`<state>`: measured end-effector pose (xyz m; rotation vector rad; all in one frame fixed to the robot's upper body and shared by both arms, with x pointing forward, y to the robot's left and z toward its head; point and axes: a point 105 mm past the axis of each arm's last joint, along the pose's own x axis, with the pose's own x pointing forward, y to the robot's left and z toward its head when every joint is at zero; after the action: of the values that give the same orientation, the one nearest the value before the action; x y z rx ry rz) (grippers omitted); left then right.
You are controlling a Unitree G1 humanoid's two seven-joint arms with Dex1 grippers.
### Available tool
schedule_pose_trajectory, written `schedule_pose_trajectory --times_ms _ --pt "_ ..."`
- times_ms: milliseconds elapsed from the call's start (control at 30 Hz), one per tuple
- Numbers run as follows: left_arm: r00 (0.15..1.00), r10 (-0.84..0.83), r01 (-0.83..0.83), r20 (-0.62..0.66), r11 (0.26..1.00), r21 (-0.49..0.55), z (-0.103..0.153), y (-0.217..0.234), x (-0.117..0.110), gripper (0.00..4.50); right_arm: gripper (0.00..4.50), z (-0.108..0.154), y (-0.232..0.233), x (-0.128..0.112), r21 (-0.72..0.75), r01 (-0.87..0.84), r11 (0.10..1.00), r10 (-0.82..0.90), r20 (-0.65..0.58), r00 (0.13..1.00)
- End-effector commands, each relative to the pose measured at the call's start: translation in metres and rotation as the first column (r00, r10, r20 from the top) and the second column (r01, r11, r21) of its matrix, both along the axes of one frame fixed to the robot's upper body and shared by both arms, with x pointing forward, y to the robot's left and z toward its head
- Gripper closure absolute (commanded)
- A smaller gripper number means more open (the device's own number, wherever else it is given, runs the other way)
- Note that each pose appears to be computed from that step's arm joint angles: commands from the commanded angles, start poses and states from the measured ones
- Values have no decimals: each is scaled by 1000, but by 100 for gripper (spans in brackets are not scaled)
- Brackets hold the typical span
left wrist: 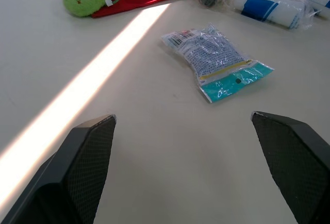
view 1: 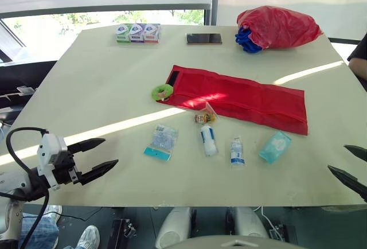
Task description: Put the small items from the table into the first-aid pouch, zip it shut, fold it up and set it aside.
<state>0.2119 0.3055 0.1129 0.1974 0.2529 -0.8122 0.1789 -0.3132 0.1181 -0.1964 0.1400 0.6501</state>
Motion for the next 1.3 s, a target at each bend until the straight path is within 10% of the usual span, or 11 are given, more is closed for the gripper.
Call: schedule_pose_trajectory --times_ms 33,733,1300 --pt "999 0 0 46 1000 -2 10 5 -1 0 12 14 2 -2 -16 -8 1000 9 55 998" --pt "998 -51 53 27 997 -49 18 -23 23 0 12 31 51 6 34 -165 986 162 90 983" --pt "928 -81 57 -364 995 -77 -21 -90 82 0 12 83 162 19 12 -533 846 514 250 820"
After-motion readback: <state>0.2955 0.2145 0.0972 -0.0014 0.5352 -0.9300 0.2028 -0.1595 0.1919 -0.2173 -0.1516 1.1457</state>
